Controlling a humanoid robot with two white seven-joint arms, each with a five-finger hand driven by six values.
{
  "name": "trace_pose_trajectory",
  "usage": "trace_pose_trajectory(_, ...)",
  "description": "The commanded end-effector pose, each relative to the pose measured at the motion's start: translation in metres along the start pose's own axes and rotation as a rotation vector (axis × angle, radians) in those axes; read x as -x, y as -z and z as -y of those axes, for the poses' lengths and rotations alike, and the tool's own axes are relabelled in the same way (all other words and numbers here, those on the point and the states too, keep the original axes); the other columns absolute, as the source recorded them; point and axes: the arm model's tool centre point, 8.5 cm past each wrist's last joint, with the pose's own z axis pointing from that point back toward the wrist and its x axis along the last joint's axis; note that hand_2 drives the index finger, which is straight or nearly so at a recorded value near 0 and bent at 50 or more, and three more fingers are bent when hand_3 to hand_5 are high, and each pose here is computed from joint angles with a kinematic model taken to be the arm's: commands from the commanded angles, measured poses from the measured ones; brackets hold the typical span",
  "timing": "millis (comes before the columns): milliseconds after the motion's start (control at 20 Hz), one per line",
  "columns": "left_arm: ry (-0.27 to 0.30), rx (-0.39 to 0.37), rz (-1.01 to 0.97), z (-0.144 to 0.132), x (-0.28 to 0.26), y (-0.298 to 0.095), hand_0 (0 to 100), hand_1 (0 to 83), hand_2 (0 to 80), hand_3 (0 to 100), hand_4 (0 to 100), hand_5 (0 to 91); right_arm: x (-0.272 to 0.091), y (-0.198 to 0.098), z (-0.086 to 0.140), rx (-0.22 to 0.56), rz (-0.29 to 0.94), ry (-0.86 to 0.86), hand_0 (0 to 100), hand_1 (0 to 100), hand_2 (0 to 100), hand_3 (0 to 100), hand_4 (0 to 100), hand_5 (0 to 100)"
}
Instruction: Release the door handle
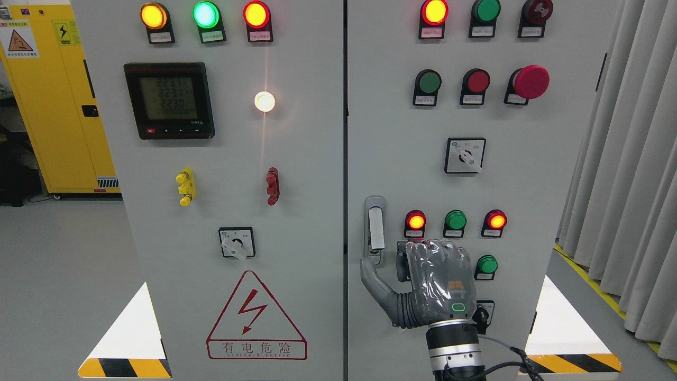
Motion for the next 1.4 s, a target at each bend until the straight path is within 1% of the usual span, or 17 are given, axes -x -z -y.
trace_pose_trajectory(0,0.000,0.000,-0.001,0.0000,0.0000,0.0000,12,55.6,0.0,0,0,0.0,0.0016,0.0087,-0.0020,-0.001,-0.005,-0.008,31,32,94,100,100,100)
trace_pose_trajectory(850,0.000,0.000,-0.001,0.0000,0.0000,0.0000,12,55.6,0.0,0,0,0.0,-0.0038,0.0092,-0.0067,-0.024,0.000,0.005,35,33,94,100,100,100)
trace_pose_trajectory(1350,0.000,0.000,-0.001,0.0000,0.0000,0.0000,12,55.6,0.0,0,0,0.0,-0.0076,0.0124,-0.0052,-0.019,0.007,0.012,40,31,93,100,100,100)
